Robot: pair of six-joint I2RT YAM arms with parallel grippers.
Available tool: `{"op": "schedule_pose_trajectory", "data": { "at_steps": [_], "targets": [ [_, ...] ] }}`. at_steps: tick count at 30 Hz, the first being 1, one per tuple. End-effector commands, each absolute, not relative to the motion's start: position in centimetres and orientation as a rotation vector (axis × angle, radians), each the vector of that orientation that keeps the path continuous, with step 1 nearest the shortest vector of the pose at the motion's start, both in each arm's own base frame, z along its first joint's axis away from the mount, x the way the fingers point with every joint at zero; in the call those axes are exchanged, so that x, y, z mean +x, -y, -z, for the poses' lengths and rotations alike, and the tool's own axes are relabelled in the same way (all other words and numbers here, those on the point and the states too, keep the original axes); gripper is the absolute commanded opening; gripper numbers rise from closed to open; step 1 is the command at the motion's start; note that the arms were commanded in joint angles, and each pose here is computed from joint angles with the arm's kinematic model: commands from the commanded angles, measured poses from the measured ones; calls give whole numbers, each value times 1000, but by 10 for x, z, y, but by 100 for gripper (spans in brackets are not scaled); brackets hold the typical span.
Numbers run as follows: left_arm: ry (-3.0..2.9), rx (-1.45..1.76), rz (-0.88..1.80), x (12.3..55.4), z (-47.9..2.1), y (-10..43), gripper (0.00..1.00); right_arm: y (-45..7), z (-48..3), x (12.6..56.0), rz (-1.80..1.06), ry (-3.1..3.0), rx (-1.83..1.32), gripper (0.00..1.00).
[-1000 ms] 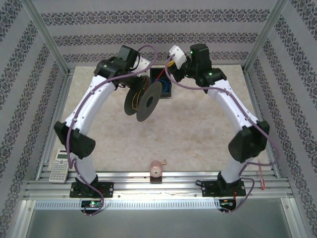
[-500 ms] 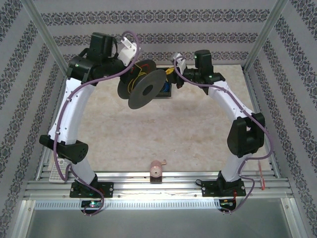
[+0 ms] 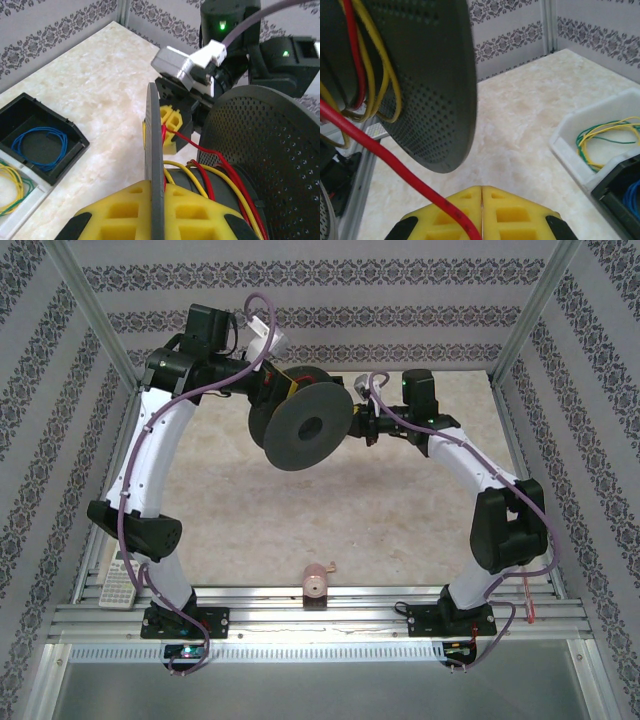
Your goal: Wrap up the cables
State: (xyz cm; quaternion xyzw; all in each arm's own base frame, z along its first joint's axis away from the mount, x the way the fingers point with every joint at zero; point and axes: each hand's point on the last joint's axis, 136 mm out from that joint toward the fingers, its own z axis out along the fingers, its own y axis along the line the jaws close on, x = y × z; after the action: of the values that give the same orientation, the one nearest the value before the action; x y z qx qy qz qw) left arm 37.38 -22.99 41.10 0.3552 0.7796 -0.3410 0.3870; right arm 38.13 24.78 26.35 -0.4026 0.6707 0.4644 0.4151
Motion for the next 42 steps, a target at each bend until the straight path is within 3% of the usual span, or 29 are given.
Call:
{"op": "schedule_pose_trajectory", "data": {
  "at_steps": [1, 7, 11, 15, 21, 26, 28, 31, 33, 37, 42],
  "targets": [
    [-1683, 919, 1016, 344, -496, 232, 0, -238, -231, 375, -1207, -1829, -933, 0],
    [-1681, 845, 983, 360, -499, 230, 0, -238, -236, 370, -1235, -1795, -890, 2],
    [-1658, 820, 995, 364, -501, 231, 0, -240, -240, 373, -1271, -1759, -838, 15],
    [-1652, 811, 999, 366, -502, 231, 0, -245, -240, 378, -1289, -1749, -812, 22],
    [-1657, 806, 1000, 368, -501, 231, 0, -248, -245, 381, -1281, -1735, -797, 18],
    [-1664, 806, 1008, 370, -499, 230, 0, -230, -252, 383, -1246, -1737, -749, 24],
    [-1674, 800, 1007, 372, -497, 230, 0, -217, -256, 382, -1230, -1738, -720, 33],
    [-1706, 782, 990, 377, -489, 229, 0, -199, -265, 376, -1178, -1745, -692, 58],
    [-1751, 759, 955, 383, -479, 226, 0, -187, -274, 370, -1129, -1746, -679, 68],
    [-1907, 700, 783, 400, -440, 217, 0, -174, -306, 354, -991, -1745, -671, 81],
    [-2090, 649, 475, 420, -383, 201, 0, -174, -360, 335, -968, -1721, -652, 89]
  ]
}}
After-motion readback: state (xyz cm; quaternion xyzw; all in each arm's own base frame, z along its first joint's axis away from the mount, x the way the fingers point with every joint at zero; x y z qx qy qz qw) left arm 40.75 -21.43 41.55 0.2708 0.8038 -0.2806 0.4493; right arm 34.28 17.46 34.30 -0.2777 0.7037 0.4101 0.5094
